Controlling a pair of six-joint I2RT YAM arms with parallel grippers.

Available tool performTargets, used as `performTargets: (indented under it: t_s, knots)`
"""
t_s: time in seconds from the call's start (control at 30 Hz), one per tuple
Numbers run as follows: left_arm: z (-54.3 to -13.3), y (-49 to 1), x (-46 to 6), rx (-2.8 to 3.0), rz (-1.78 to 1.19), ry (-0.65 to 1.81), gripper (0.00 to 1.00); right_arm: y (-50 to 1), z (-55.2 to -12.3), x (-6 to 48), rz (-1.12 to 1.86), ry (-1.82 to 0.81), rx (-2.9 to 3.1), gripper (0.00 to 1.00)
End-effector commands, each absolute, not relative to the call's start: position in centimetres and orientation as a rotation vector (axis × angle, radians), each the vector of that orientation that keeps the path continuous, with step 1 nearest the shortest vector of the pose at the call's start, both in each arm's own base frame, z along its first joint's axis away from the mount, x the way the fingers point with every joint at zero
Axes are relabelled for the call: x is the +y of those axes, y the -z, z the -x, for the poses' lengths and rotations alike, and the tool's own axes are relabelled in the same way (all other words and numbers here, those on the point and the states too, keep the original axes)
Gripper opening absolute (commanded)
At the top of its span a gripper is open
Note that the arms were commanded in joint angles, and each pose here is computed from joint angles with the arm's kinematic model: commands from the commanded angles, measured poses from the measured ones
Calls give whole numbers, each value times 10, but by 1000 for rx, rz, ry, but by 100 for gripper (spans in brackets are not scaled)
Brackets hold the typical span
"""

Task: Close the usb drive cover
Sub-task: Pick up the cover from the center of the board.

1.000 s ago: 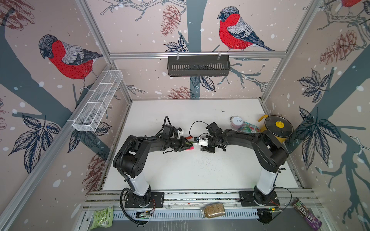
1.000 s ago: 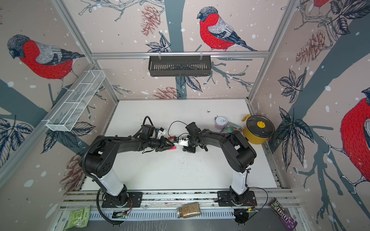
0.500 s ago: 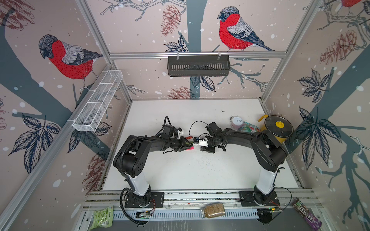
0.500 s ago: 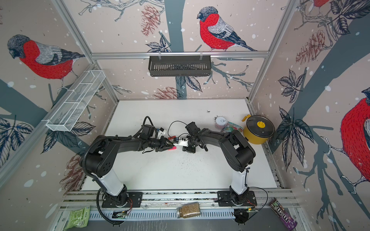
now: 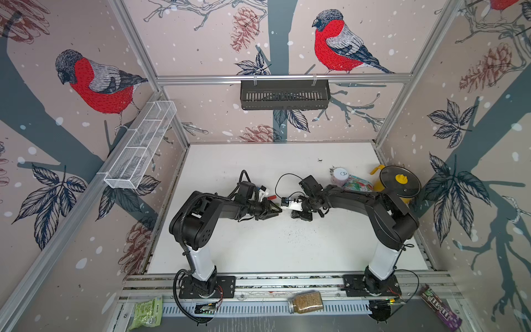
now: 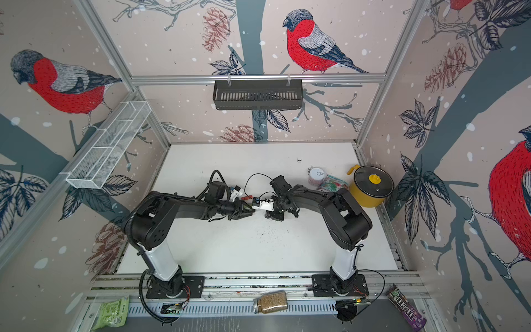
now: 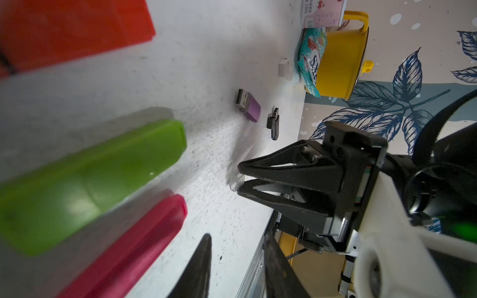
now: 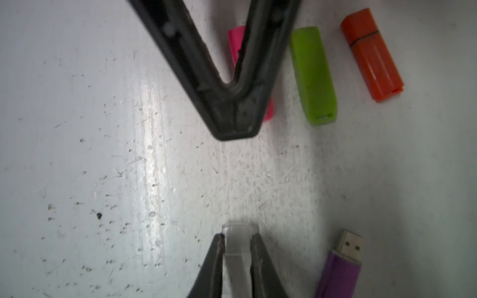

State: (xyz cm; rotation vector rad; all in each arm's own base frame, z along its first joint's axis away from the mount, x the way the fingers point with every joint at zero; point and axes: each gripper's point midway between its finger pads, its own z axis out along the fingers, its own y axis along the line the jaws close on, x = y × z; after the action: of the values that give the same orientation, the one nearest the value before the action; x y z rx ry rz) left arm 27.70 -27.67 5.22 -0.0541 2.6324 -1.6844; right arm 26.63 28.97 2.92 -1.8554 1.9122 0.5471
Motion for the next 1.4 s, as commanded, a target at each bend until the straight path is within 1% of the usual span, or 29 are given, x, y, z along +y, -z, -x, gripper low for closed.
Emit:
performTargets:
  t_s: [0.0,0.5,0.73,1.37]
  knots:
    - [-281,-65,-283,2555,10,1760,35,-37,-261,296,1830,-619,1895,17]
    - [-275,-63,-292,2545,-1,1846,35,-57,-265,313,1770,-717,1832,17]
    - [-273,-65,-293,2534,-1,1873,32,-61,-269,318,1750,-726,1820,17]
    - [-280,-75,-296,2487,18,1898,28,-72,-270,331,1722,-785,1787,17]
